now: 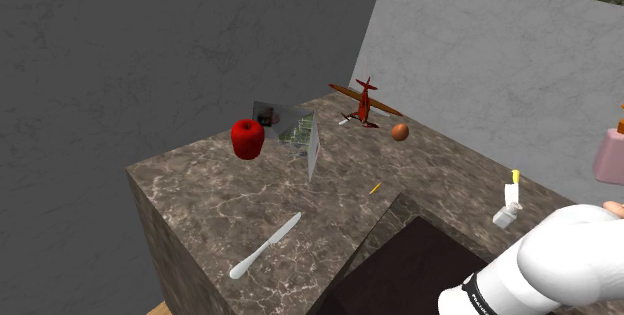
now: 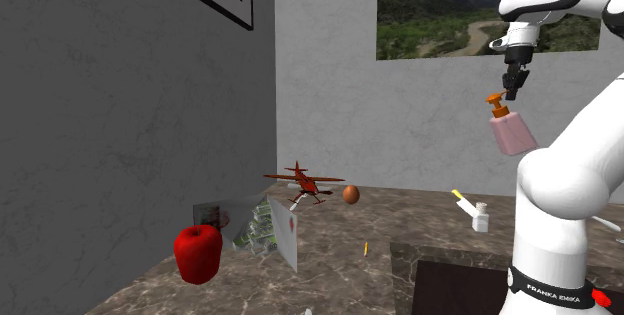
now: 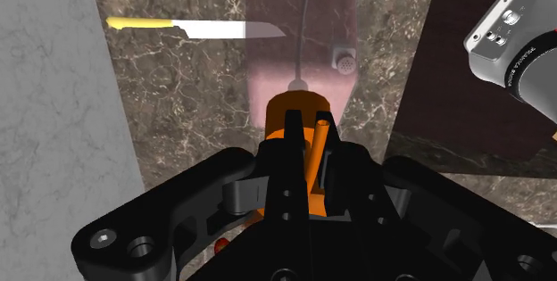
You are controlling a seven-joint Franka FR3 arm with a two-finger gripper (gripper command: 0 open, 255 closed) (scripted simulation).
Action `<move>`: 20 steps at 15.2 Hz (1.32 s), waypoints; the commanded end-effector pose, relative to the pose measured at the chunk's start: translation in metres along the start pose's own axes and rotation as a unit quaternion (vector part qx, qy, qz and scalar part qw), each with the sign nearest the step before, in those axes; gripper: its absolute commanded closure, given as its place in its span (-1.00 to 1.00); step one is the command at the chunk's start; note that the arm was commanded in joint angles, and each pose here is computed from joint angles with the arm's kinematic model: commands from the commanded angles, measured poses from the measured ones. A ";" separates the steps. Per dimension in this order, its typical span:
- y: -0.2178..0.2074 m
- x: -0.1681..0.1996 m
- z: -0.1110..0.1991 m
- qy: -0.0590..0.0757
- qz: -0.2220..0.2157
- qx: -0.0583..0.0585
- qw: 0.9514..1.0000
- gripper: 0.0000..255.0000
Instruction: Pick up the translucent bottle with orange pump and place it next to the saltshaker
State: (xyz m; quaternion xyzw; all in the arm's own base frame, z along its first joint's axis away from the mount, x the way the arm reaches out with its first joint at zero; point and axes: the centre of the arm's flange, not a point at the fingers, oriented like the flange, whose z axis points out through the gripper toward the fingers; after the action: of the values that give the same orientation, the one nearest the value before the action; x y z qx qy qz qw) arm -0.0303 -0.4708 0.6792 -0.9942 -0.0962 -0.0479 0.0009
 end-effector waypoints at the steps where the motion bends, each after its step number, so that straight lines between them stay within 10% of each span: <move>1: 0.000 -0.001 0.010 0.000 0.000 0.000 1.000 1.00; 20: -0.001 -0.010 0.110 0.000 0.000 0.000 1.000 1.00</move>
State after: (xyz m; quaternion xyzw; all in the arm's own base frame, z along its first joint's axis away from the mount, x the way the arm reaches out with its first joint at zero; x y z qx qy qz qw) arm -0.0303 -0.4694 0.5751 -0.9942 -0.0963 -0.0478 0.0009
